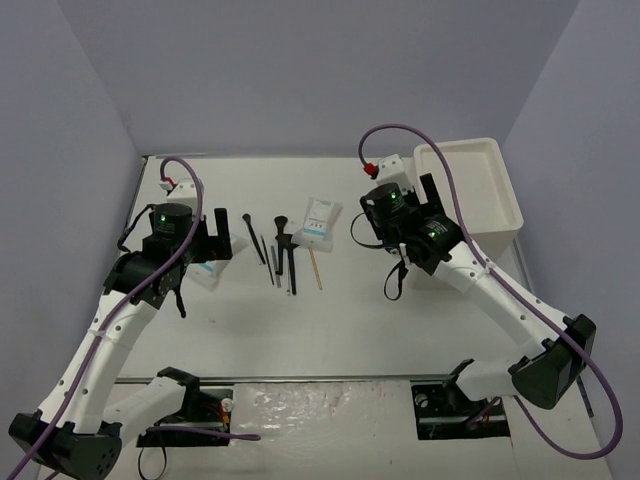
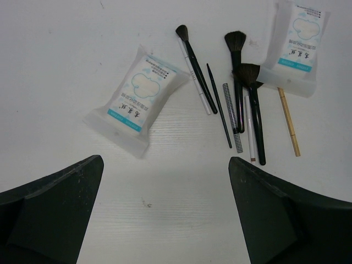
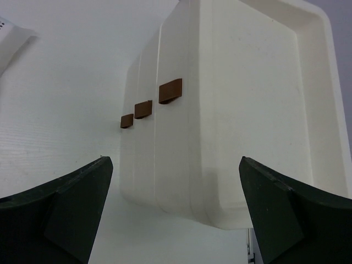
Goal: Organize the makeup
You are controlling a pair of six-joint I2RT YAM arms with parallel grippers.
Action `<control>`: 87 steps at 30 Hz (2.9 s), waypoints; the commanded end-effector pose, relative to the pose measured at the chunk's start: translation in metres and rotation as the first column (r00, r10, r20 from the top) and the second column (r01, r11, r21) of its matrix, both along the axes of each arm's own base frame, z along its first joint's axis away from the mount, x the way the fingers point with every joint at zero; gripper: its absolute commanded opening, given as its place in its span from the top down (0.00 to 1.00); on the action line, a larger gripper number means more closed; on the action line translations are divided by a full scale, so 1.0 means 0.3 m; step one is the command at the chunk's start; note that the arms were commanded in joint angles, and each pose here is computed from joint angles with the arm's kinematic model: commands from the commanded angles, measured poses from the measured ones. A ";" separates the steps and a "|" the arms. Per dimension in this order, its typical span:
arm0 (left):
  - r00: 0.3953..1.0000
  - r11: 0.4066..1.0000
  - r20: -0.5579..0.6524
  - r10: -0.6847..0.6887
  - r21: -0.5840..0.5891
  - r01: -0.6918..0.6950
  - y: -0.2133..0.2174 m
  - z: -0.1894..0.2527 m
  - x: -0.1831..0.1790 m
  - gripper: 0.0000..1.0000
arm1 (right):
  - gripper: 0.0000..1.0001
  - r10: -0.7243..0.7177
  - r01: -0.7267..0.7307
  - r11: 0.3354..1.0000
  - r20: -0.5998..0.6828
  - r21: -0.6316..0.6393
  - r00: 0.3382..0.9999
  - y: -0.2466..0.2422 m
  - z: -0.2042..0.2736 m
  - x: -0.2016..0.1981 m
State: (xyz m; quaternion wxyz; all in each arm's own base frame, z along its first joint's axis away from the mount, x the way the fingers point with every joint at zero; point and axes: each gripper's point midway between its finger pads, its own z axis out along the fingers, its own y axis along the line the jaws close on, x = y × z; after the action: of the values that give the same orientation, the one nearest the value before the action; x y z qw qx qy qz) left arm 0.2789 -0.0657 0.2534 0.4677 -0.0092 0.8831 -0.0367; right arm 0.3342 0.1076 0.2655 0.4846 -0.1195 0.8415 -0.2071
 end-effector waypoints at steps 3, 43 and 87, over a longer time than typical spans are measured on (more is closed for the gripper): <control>0.994 0.996 0.078 0.079 0.036 -0.082 0.066 0.100 0.046 0.03 | 0.05 -0.088 0.102 0.973 0.078 -0.208 0.993 0.043 0.018 0.038; 0.972 0.972 0.040 0.232 0.015 -0.233 0.211 -0.056 0.036 0.03 | 0.37 -0.286 0.175 0.675 -0.035 -0.717 0.958 -0.031 -0.401 0.303; 0.972 0.973 0.039 0.231 0.001 -0.231 0.213 -0.056 0.035 0.03 | 0.96 -0.344 0.248 0.608 0.032 -0.754 0.939 -0.074 -0.371 0.245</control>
State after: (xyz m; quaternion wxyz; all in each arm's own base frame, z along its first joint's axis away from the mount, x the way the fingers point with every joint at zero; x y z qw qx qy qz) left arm 0.2796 -0.0029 0.2150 0.4466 -0.0969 0.8890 0.0300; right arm 0.4115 0.0875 0.1287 0.2799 -0.2125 0.7223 -0.5956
